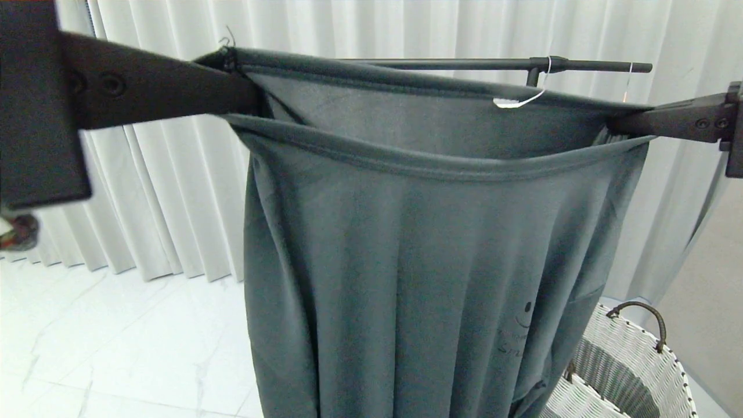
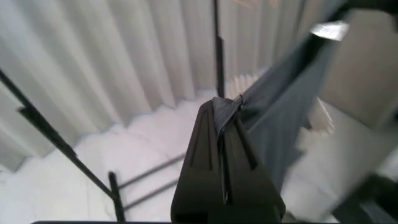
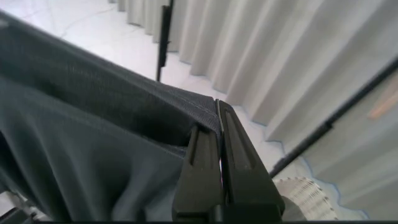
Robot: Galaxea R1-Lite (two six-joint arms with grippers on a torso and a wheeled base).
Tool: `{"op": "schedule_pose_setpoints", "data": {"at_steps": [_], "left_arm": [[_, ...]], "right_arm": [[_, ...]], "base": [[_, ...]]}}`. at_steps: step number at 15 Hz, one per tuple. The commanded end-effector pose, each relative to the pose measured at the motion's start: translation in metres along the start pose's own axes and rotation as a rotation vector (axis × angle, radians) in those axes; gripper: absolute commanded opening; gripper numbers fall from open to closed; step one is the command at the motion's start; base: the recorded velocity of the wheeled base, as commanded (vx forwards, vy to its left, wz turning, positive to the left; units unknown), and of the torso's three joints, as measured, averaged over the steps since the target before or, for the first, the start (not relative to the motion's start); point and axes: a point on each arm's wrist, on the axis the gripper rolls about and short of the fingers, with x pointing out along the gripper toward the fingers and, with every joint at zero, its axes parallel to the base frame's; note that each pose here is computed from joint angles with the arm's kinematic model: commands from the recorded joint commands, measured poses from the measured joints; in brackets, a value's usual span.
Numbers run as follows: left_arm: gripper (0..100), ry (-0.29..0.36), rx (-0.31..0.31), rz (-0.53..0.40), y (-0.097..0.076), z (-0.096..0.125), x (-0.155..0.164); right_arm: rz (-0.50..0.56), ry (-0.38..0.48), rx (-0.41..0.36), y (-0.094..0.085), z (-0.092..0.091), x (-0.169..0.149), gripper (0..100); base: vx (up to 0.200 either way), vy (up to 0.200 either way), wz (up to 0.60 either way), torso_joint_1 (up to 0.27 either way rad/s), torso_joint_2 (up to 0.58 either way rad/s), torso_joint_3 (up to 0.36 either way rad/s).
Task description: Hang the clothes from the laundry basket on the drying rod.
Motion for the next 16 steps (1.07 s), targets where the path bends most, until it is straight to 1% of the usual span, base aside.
{"op": "schedule_pose_setpoints", "data": {"at_steps": [1,3,5,7,9,10,12,14,15,16], "left_arm": [[0,0.001,0.028,0.078,0.007,0.002,0.017],[0,0.005,0.029,0.100,0.012,0.001,0.017],[0,0.028,0.036,0.101,0.011,-0.006,0.020],[0,0.035,0.040,0.101,0.011,-0.008,0.019],[0,0.033,0.043,0.102,0.011,-0.007,0.019],[0,0.022,0.039,0.101,0.011,-0.004,0.020],[0,0.025,0.039,0.099,0.011,-0.004,0.020],[0,0.034,0.046,0.102,0.011,-0.007,0.021],[0,0.045,0.066,0.104,0.011,-0.010,0.021],[0,0.054,0.087,0.106,0.011,-0.013,0.022]], "right_arm": [[-0.040,-0.033,-0.002,-0.004,0.006,-0.014,0],[-0.043,-0.034,-0.002,-0.002,0.006,-0.021,0],[-0.038,-0.005,0.006,0.000,-0.002,-0.025,0],[-0.037,0.000,0.007,0.001,-0.005,-0.027,0],[-0.037,-0.009,0.005,0.001,-0.003,-0.027,0],[-0.039,-0.022,0.001,0.000,0.001,-0.026,0],[-0.038,-0.015,0.003,0.000,0.000,-0.025,0],[-0.033,0.011,0.010,0.001,-0.004,-0.025,0],[-0.031,0.010,0.009,0.002,-0.005,-0.028,100],[-0.028,0.003,0.007,0.004,-0.005,-0.032,100]], "base": [[0.000,0.000,0.00,0.000,0.00,0.000],[0.000,0.000,0.00,0.000,0.00,0.000],[0.000,0.000,0.00,0.000,0.00,0.000],[0.000,0.000,0.00,0.000,0.00,0.000],[0.000,0.000,0.00,0.000,0.00,0.000],[0.000,0.000,0.00,0.000,0.00,0.000],[0.000,0.000,0.00,0.000,0.00,0.000],[0.000,0.000,0.00,0.000,0.00,0.000],[0.000,0.000,0.00,0.000,0.00,0.000],[0.000,0.000,0.00,0.000,0.00,0.000]]}}
